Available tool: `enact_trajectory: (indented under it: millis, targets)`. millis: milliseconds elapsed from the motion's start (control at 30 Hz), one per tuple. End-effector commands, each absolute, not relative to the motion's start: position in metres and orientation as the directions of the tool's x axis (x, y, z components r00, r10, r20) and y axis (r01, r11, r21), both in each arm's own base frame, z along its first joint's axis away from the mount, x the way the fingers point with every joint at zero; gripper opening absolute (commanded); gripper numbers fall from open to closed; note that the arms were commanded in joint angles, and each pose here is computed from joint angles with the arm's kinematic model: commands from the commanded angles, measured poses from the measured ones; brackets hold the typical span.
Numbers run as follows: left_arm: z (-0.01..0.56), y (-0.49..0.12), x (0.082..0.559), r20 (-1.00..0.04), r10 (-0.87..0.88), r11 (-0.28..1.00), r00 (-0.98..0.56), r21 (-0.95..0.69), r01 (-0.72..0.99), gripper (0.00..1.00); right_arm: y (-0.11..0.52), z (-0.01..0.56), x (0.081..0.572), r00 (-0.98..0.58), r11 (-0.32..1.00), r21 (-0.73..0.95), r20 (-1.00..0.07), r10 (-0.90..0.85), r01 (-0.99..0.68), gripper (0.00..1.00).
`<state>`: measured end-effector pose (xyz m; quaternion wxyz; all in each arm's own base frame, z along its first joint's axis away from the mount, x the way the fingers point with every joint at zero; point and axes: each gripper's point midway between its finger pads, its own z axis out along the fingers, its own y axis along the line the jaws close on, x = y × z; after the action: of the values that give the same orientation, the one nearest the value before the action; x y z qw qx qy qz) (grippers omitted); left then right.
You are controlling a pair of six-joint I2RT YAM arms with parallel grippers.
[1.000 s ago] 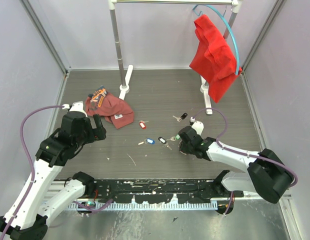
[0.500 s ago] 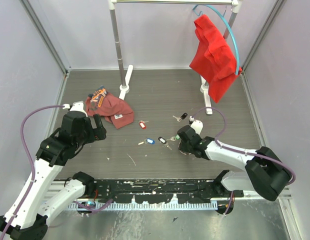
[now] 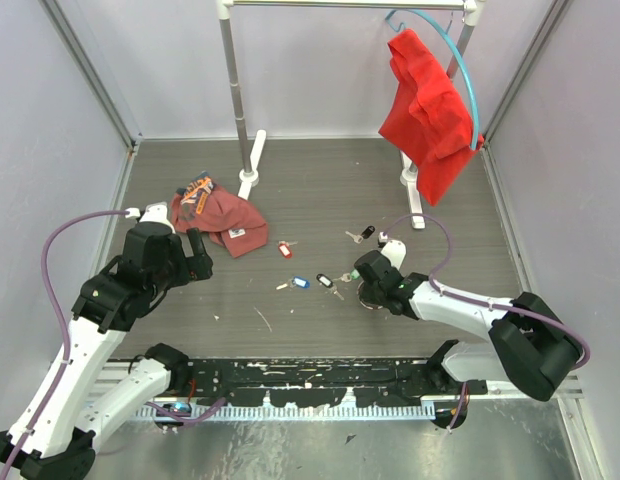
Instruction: Put the keys on the keyring
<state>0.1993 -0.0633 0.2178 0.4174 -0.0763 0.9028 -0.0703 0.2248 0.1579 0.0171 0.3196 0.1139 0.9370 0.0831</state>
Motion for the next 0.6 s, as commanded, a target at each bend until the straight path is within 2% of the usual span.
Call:
enact_trajectory:
  millis: [0,133,267,433,567]
  targets:
    - [0.216,-0.067,0.203,-0.748,-0.188,0.979,-0.636,-0.195,-0.059,0.98,0.153,0.019,0.232,-0.754,0.963,0.205,-0.602,0.263,0.173,0.16]
    - [0.216,-0.067,0.203,-0.748,-0.187,0.979,-0.637,-0.195,-0.059,0.98,0.153,0.021,0.232,-0.751,0.965,0.204,-0.607,0.259,0.167,0.11]
    - [0.216,-0.067,0.203,-0.748,-0.187,0.979,-0.636,-0.195,-0.059,0.98,0.152,0.029,0.233,-0.747,0.968,0.198,-0.618,0.245,0.153,0.01]
    - [0.219,-0.065,0.202,-0.755,-0.19,0.979,-0.628,-0.194,-0.062,0.98,0.143,0.051,0.233,-0.729,0.98,0.161,-0.656,0.196,0.118,0.01]
    - [0.224,-0.069,0.201,-0.767,-0.196,0.975,-0.611,-0.22,-0.035,0.98,0.143,0.068,0.23,-0.751,0.994,0.108,-0.654,0.088,0.023,0.01]
